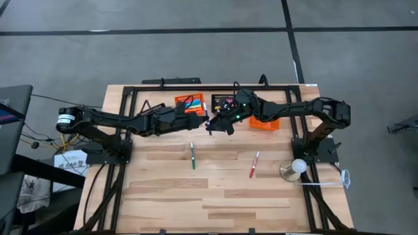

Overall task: Pick & Place Markers
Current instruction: Put the small dark blue marker pen into the right orange bin

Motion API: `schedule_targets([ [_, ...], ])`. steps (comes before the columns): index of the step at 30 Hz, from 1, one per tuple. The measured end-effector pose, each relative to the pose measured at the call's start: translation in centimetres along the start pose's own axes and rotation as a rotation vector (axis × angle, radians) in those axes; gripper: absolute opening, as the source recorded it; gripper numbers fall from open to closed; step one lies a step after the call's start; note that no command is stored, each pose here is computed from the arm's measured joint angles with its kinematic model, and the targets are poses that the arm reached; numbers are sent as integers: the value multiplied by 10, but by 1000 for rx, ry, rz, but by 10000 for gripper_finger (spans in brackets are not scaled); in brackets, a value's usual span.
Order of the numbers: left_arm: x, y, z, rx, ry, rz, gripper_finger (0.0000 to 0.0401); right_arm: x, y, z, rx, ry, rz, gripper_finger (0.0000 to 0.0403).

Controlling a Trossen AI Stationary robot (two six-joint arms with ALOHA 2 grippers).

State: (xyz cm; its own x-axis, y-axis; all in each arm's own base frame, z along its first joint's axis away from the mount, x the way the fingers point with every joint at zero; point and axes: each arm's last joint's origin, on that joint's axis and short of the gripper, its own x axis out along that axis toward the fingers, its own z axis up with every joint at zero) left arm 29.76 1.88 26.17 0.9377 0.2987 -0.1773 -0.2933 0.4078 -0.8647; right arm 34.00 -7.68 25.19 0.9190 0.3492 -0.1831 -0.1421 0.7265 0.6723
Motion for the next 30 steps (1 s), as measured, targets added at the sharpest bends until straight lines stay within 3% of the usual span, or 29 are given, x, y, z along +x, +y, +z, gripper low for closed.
schedule_targets([
  [8,0,-1,0,-1,0,-10,40,0,-1,-1,-5,0,-11,74],
  [12,0,-1,0,13,-3,-9,37,0,-3,-1,3,0,-26,33],
  [23,0,-1,0,-8,-3,-5,64,-3,-7,-1,-6,5,-48,36],
  [30,0,0,0,24,0,0,103,-5,-9,1,-6,-1,-53,30],
])
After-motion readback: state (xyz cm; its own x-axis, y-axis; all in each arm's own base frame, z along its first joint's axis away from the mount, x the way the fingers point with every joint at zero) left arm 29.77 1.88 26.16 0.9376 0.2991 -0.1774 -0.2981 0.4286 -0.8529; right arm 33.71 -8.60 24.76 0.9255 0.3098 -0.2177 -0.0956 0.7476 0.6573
